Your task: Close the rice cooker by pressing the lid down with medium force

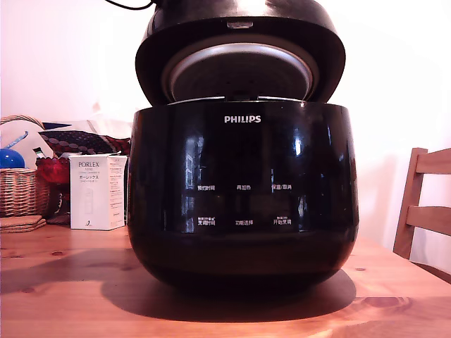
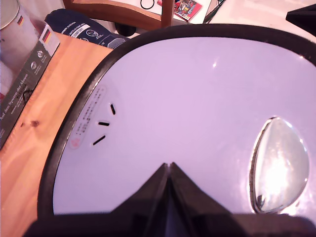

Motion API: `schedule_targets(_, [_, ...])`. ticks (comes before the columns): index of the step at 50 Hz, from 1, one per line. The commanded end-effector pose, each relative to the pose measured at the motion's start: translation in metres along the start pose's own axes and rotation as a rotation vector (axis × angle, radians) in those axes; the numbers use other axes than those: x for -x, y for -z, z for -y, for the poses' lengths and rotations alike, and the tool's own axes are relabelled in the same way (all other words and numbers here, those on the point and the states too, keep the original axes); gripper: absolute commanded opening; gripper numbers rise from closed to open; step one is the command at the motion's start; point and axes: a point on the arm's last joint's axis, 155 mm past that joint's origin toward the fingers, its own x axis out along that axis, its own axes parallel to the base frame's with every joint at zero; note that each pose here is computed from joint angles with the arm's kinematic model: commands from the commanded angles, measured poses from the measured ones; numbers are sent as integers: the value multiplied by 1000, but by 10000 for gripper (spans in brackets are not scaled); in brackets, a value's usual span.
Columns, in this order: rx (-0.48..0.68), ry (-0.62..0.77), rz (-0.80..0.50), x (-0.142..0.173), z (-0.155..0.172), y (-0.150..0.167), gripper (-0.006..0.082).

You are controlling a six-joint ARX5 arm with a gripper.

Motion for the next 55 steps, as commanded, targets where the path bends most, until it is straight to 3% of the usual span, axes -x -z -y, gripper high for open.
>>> schedule_targets(1, [26, 31, -48, -11, 9, 19, -22])
schedule_targets(41, [131, 57, -76, -7, 31, 61, -22])
schedule_targets(55, [179, 109, -161, -3, 48, 82, -22])
